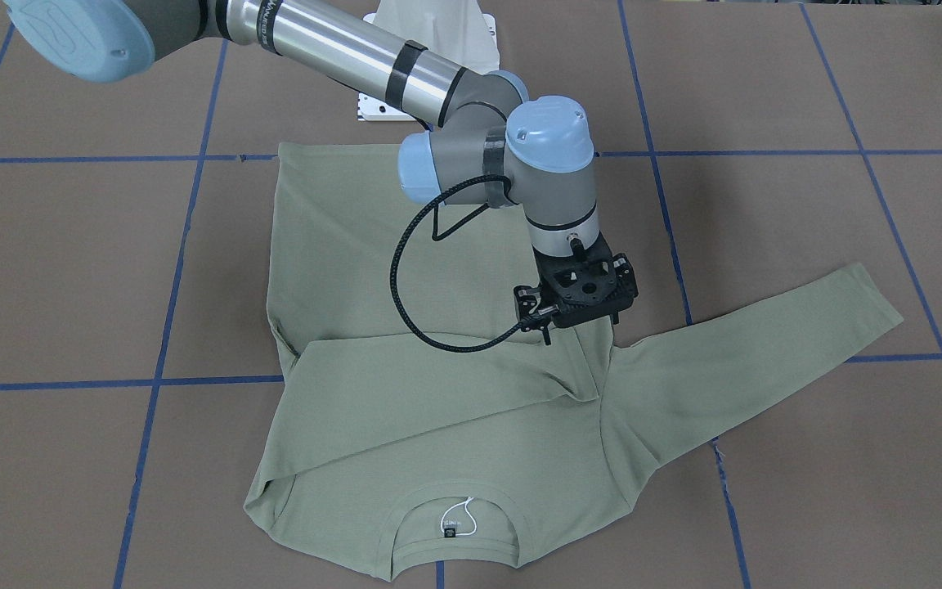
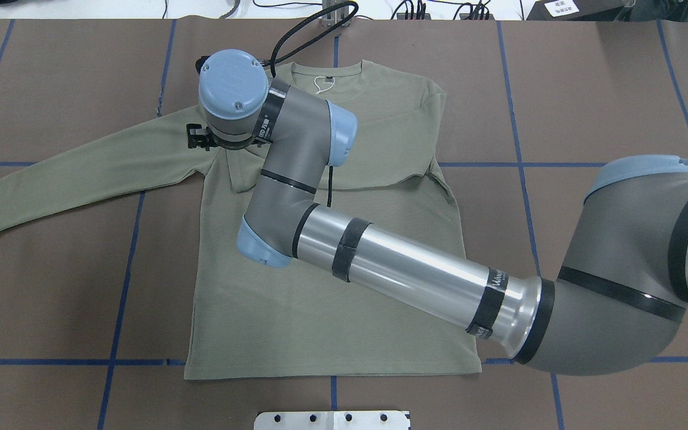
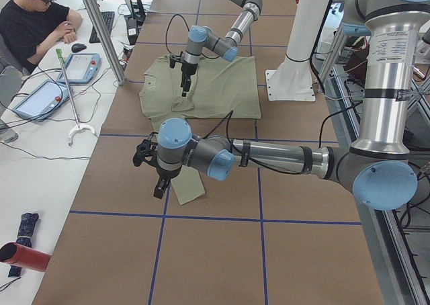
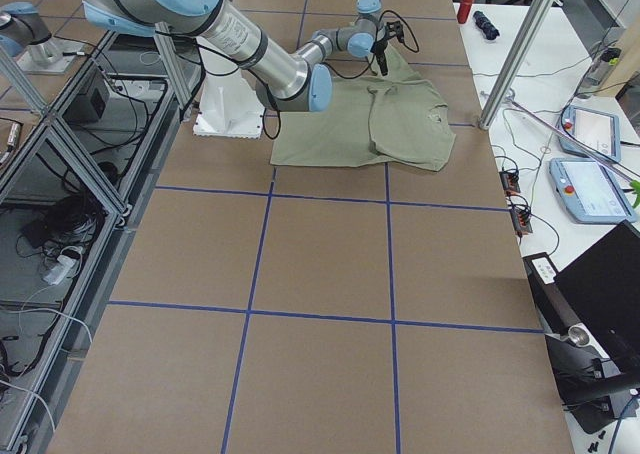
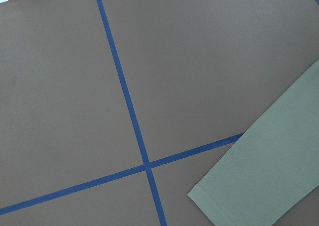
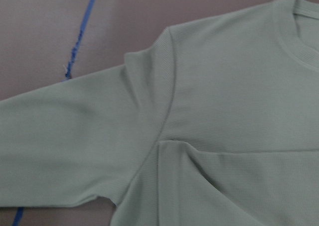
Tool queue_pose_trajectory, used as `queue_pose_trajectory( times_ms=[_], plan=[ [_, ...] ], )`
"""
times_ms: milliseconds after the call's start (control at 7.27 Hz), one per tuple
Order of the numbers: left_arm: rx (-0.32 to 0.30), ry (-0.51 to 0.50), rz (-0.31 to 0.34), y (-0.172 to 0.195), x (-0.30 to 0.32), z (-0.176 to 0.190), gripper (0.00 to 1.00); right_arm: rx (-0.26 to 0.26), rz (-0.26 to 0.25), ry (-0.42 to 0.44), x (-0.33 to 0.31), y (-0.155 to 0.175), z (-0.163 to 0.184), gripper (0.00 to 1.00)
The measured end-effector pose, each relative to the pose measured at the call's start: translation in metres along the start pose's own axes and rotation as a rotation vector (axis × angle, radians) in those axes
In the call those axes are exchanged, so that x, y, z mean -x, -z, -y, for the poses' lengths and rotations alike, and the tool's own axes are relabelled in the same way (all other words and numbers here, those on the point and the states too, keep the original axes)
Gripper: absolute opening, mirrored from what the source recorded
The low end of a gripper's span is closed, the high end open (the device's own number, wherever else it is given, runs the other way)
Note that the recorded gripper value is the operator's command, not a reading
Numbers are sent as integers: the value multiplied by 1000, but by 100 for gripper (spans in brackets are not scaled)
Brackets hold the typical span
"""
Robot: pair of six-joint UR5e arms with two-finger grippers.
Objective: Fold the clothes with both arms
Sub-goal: 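Release the sleeve and raise the right gripper back toward its shoulder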
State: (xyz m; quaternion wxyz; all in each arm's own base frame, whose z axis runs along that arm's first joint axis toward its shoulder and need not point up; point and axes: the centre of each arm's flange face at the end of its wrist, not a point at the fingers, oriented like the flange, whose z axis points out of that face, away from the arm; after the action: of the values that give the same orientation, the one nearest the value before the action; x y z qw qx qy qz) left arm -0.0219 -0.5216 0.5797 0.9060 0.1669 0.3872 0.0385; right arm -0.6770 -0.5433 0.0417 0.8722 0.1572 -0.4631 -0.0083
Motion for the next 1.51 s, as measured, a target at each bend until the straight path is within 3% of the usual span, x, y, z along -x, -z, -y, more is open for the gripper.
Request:
queue_pose_trajectory(
  times_ms=[275, 688, 963, 1513],
  plan=[
    [-25, 80, 15, -39, -30, -21, 100, 90, -91, -79, -50, 45, -3, 100],
    [-54, 220, -20, -79, -41, -49, 99, 169, -147, -199, -153, 105, 16, 100],
    [-75, 329, -41, -121, -55, -68, 99, 214, -150, -195, -231, 129, 12, 100],
    [-98, 363, 72, -187, -77, -93, 99, 331, -223, -86, -304, 147, 12, 100]
  ],
)
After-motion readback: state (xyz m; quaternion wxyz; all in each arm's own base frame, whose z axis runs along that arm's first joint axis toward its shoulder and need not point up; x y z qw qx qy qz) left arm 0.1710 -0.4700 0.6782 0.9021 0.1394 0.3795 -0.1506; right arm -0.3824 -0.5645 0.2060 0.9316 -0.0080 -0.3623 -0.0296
